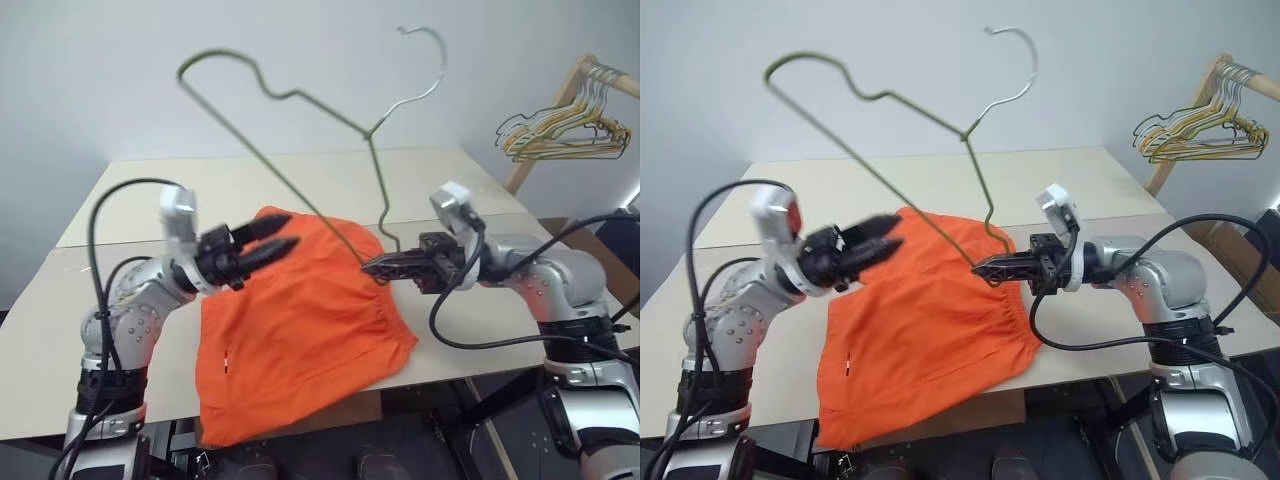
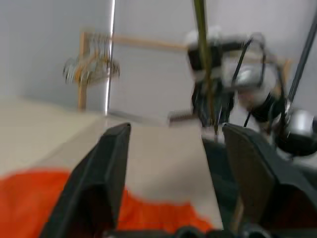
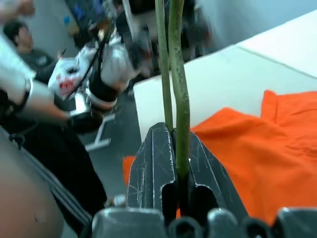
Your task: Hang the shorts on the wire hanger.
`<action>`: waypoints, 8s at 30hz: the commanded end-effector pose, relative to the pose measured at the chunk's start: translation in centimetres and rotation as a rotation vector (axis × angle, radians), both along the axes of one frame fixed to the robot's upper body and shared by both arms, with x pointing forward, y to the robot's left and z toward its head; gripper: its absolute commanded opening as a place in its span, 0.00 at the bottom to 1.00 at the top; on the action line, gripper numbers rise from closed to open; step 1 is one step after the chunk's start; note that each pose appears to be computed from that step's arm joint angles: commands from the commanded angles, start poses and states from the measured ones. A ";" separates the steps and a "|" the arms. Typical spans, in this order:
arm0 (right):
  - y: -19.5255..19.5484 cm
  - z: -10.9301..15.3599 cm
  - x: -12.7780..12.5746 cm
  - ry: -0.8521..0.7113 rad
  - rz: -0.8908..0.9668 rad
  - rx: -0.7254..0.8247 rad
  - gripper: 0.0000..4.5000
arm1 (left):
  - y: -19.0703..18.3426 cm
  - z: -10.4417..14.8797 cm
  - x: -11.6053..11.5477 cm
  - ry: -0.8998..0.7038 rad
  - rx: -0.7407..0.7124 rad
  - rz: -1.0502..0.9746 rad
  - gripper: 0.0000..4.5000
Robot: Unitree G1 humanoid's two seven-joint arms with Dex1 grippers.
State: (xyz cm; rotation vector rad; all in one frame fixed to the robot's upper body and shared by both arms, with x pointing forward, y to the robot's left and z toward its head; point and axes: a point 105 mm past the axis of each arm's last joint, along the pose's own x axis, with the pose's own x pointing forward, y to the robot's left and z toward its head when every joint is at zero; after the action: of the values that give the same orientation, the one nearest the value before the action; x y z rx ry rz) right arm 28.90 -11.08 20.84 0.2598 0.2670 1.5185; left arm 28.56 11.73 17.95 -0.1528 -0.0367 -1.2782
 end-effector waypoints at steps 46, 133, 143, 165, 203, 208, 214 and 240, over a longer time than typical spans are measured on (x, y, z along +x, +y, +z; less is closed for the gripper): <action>-13.0 -11.5 -7.9 1.045 -0.343 -0.209 0.00 | -1.0 -5.2 -4.3 -0.270 0.537 -0.174 0.99; -11.7 -14.2 -3.3 1.044 -0.212 -0.301 0.00 | -2.0 -8.1 -4.6 -0.292 0.608 -0.144 0.99; -10.6 -12.6 -3.7 0.972 -0.103 -0.280 0.00 | -1.8 -8.5 -4.6 -0.279 0.623 -0.143 0.99; -9.8 -13.1 -2.9 0.973 -0.095 -0.258 0.00 | -1.8 -13.2 -3.6 0.003 0.685 -0.156 0.99; -6.8 -13.3 5.0 0.929 -0.395 -0.053 0.00 | -2.4 -13.4 -3.5 -0.053 0.673 -0.184 0.99; -6.6 -12.8 5.5 0.804 -0.377 -0.083 0.00 | -2.8 -12.3 -2.6 -0.107 0.629 -0.127 0.99; -5.9 -12.0 5.5 0.478 -0.348 -0.097 0.00 | -3.5 -3.9 -2.4 -0.224 0.302 -0.144 0.99; -2.9 -10.6 2.3 -0.327 -0.258 -0.461 0.00 | 3.8 9.4 7.9 -0.625 0.608 -0.055 0.99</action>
State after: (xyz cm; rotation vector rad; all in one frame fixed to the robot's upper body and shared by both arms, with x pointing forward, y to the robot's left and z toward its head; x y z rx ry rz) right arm 31.00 -14.51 8.43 -0.2353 0.3816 1.1649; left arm 37.24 15.23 26.70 0.7136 -0.1961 -1.2080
